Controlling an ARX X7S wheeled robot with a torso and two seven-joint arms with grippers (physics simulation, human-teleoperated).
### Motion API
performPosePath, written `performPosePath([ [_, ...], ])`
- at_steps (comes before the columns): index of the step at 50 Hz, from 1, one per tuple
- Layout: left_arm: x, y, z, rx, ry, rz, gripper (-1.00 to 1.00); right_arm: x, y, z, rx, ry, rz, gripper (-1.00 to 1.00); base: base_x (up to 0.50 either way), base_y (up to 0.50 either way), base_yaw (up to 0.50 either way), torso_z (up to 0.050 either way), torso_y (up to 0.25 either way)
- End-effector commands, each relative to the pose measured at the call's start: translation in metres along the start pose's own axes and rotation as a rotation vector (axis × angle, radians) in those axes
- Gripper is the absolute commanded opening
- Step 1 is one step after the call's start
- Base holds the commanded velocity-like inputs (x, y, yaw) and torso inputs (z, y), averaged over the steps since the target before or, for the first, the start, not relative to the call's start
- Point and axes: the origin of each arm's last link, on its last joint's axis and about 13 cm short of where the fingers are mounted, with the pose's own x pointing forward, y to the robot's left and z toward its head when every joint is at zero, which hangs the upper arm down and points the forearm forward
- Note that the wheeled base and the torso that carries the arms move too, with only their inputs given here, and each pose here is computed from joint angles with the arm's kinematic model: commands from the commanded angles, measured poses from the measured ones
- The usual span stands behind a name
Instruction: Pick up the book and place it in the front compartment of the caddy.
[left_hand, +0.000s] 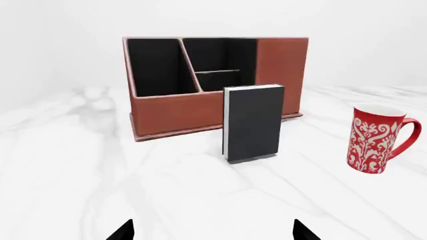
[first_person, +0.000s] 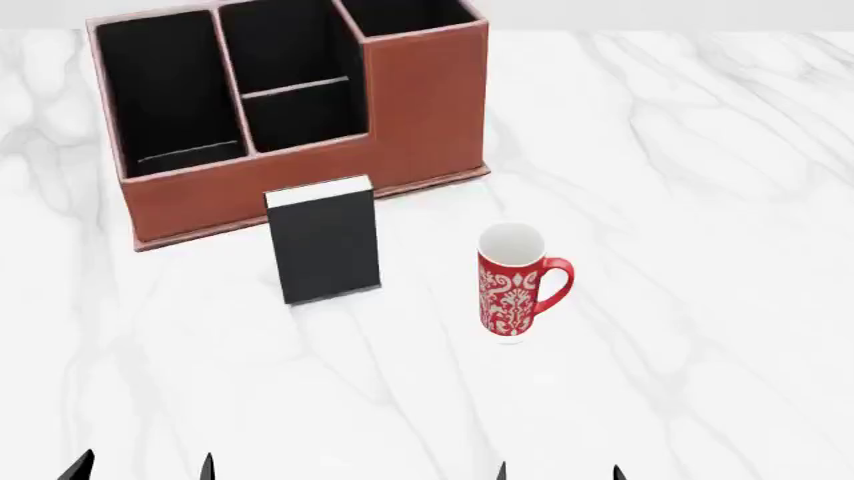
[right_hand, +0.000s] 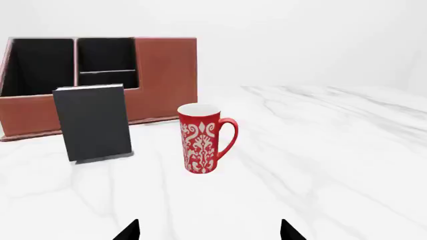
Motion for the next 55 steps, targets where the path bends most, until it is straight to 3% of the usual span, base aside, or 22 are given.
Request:
performPosePath([
  [1, 0.000, 0.000, 0.001, -0.006, 0.005, 0.000, 1.00, 0.000, 0.000, 0.001, 0.020, 0.001, 0.002, 1.00, 0.00, 0.00, 0.00, 0.000, 0.000],
  [23, 0.001, 0.001, 0.000, -0.019, 0.006, 0.012, 1.00, 0.000, 0.000, 0.001, 0.006, 0.020, 0.017, 1.00, 0.00, 0.00, 0.00, 0.000, 0.000],
  [31, 0.010, 0.003, 0.016, -0.005, -0.008, 0.015, 1.00, 0.013, -0.005, 0.023, 0.006, -0.004, 0.012, 1.00, 0.00, 0.00, 0.00, 0.000, 0.000],
  [33, 0.019, 0.008, 0.028, -0.033, -0.043, 0.049, 1.00, 0.023, -0.008, 0.042, -0.001, -0.051, 0.014, 1.00, 0.00, 0.00, 0.00, 0.000, 0.000],
  [44, 0.061, 0.018, 0.124, -0.009, -0.277, 0.054, 1.00, 0.056, -0.021, 0.146, -0.054, -0.303, 0.017, 1.00, 0.00, 0.00, 0.00, 0.000, 0.000],
  [51, 0.063, 0.023, 0.185, -0.010, -0.459, 0.067, 1.00, 0.052, -0.027, 0.199, -0.099, -0.434, 0.009, 1.00, 0.00, 0.00, 0.00, 0.000, 0.000],
  [55, 0.059, 0.027, 0.204, -0.027, -0.512, 0.082, 1.00, 0.047, -0.031, 0.214, -0.104, -0.465, 0.002, 1.00, 0.00, 0.00, 0.00, 0.000, 0.000],
])
